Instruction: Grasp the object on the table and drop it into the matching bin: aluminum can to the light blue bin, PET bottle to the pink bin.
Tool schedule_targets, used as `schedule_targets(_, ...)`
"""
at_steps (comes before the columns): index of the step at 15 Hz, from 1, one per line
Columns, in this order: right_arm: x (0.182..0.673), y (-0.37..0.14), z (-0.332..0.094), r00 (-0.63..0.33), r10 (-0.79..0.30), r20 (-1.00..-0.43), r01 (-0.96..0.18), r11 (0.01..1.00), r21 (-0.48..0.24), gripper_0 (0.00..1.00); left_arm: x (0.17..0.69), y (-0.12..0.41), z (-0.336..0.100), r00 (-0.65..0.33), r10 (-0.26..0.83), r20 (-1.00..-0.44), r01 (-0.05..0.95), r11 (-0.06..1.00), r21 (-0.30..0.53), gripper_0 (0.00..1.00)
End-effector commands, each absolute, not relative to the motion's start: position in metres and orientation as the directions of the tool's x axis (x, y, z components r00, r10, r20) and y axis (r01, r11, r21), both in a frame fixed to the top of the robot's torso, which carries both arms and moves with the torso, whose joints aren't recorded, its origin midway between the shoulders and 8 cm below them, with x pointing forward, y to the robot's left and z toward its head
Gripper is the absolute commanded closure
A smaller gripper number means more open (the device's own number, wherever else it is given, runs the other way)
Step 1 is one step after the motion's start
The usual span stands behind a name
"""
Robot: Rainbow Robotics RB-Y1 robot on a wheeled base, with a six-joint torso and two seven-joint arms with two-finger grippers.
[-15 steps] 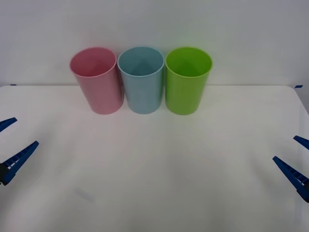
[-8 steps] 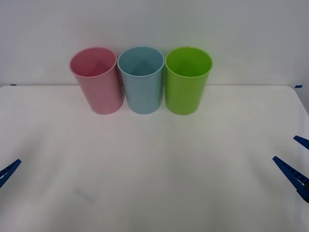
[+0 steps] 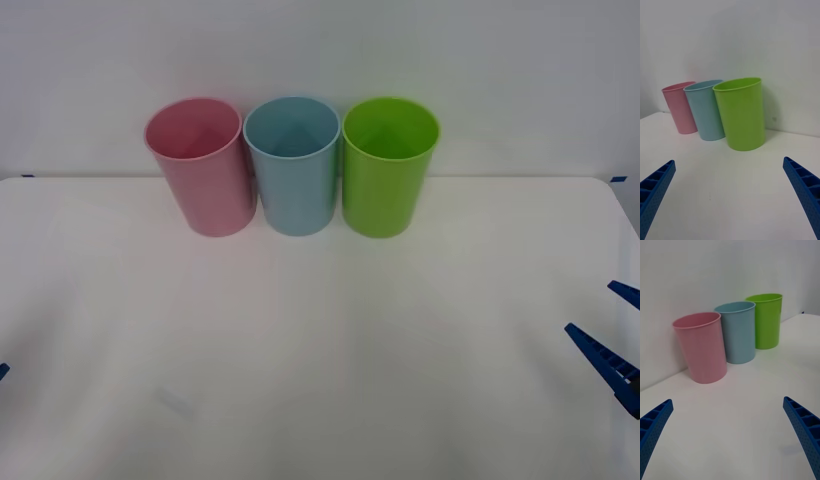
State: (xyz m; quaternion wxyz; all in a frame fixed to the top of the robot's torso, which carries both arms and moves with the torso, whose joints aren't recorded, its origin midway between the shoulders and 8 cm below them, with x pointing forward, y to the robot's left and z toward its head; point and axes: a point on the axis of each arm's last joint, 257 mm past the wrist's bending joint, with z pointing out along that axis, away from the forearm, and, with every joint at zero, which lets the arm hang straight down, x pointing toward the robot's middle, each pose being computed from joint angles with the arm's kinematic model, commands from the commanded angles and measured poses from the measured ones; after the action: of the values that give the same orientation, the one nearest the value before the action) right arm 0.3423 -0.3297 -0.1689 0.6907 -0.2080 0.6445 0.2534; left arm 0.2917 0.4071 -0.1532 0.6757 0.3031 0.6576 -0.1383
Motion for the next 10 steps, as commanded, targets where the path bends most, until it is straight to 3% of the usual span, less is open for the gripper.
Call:
schedule_targets(1, 0.3423, -0.3297, -0.1689, 0.041, 0.082, -0.996, -0.618, 0.785, 0.039, 0.0, 0.2856, 0.4081, -0.1574, 0.079, 0.21, -0.974, 0.589, 0.779, 0.216, 0.0)
schedule_targets(10, 0.3423, -0.3297, -0.1689, 0.041, 0.082, -0.996, -0.618, 0.785, 0.039, 0.0, 0.2793, 0.4009, -0.167, 0.052, 0.203, -0.978, 0.614, 0.766, 0.191, 0.0)
